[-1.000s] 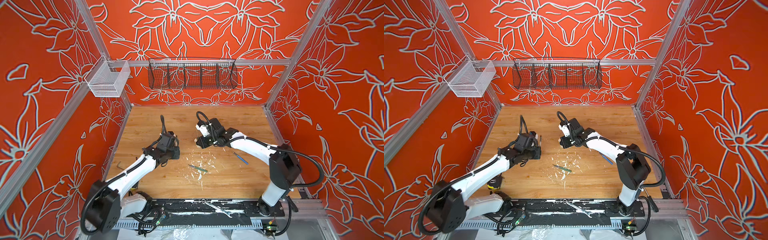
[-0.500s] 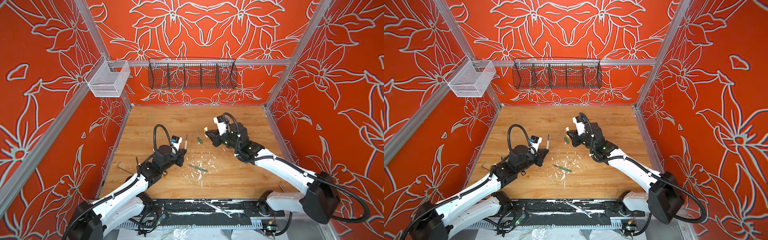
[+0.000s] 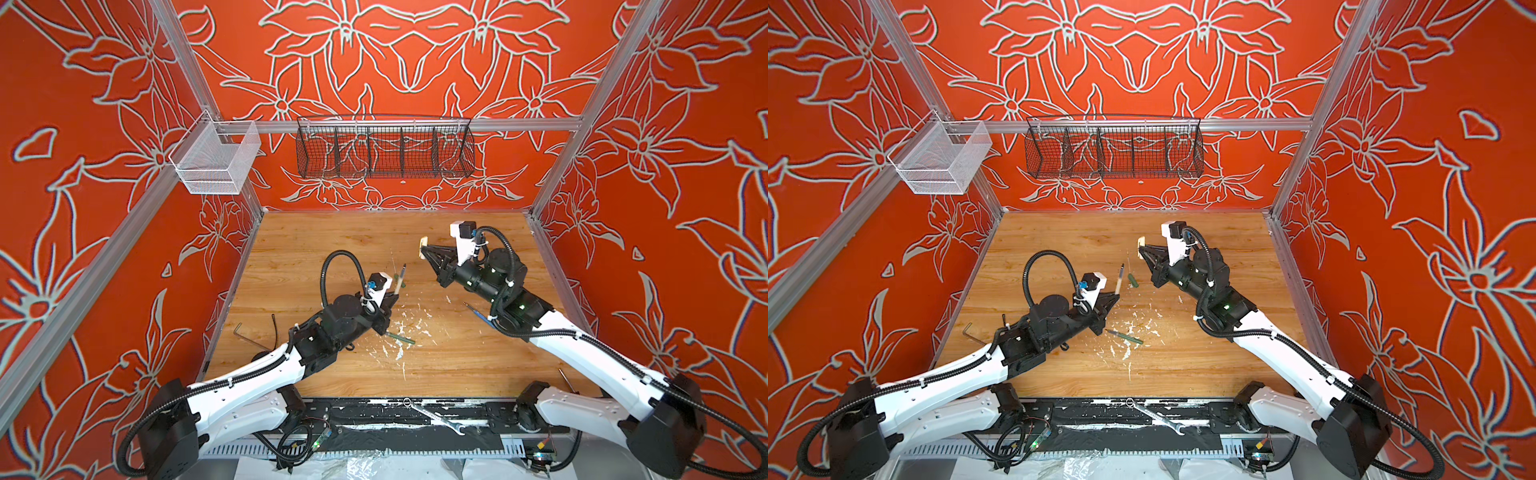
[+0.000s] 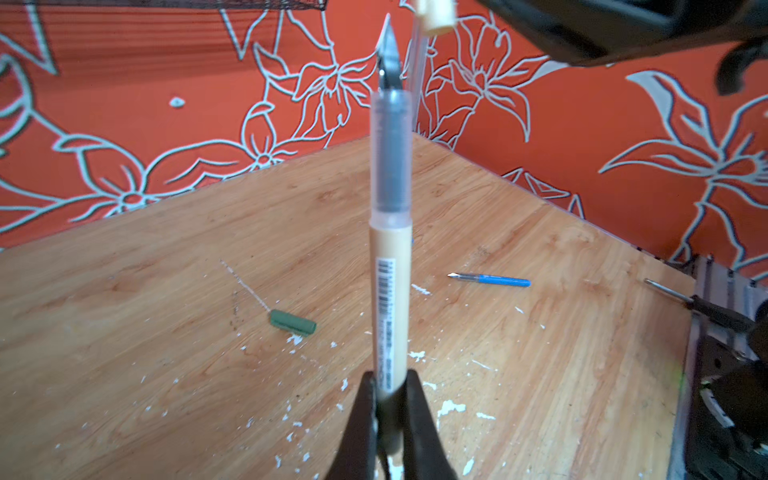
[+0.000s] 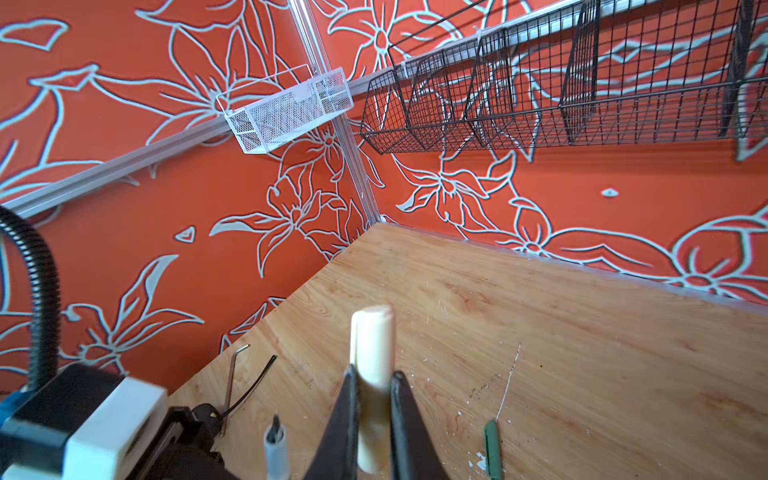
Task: Insert the pens into the pen caps
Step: 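Lift the pen and cap, raising both upright toward each other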
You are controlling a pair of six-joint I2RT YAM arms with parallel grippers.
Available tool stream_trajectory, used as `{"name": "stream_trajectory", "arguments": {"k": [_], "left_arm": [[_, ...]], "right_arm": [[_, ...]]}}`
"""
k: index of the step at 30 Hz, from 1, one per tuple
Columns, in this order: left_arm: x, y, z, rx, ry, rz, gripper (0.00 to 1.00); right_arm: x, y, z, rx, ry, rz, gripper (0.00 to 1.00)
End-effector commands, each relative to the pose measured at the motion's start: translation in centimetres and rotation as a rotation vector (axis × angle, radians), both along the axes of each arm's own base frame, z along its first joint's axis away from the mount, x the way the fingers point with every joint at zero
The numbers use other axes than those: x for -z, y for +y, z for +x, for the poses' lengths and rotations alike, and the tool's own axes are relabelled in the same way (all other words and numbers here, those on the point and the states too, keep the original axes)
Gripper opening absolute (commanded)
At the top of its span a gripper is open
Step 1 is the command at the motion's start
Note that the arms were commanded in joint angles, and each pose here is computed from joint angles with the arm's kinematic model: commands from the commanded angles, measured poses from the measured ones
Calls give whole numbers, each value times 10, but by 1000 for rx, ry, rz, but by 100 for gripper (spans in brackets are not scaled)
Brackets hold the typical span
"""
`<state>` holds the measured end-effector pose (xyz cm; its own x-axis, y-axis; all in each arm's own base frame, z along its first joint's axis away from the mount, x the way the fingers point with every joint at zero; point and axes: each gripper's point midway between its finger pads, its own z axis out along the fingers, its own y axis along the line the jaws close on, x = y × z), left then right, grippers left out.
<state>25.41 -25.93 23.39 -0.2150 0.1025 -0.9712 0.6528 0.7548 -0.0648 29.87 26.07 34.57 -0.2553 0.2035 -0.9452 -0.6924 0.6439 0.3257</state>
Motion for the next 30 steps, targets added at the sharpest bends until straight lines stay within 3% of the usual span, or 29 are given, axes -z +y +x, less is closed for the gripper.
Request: {"name": "stream_trajectory", "arguments": {"k": [1,16,30], "left_arm": [[-7,3,9,-64,-75,39,0],[-4,1,16,-135,-111,123,0],[-10,8,15,-193,-166,102,0]], "right_arm": [[-15,0,-6,-23,-48,42,12],[-24,15,-20,-140,-86,102,12],[-19,24,-13,-157,-57,147,12]]}}
